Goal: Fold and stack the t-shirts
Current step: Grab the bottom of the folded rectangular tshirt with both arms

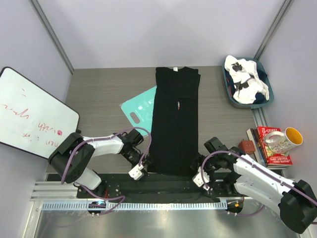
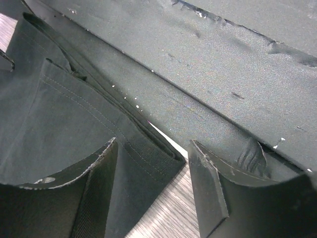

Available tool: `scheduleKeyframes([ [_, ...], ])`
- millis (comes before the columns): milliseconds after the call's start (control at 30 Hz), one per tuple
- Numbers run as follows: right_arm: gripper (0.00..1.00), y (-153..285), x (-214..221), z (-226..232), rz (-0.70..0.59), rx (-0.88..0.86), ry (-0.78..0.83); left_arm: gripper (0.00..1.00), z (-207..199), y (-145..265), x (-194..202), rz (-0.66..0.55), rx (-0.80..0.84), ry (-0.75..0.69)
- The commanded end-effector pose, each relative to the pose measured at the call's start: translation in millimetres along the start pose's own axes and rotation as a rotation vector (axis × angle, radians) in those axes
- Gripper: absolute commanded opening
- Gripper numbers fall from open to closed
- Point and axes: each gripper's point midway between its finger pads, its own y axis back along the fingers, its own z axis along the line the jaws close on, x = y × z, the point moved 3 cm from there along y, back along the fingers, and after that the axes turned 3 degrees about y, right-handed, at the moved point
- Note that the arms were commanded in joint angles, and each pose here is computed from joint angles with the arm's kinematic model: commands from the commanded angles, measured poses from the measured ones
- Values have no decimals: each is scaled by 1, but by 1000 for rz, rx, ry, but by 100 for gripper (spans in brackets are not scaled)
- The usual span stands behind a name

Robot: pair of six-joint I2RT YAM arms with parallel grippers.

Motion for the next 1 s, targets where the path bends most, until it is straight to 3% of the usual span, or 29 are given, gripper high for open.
scheduleKeyframes([
  [0,77,-4,2,-8,-7,52,8,57,68,25,34,229,-122,-298],
  [267,70,-6,4,-10,2,76,16,50,65,23,37,237,-116,-293],
  [700,39,-2,5,-16,21,94,11,20,59,20,49,263,-99,-271],
  [867,33,-1,6,-17,30,98,9,0,60,19,52,270,-94,-267],
  [967,32,1,6,-20,32,104,8,0,62,19,54,277,-100,-262],
])
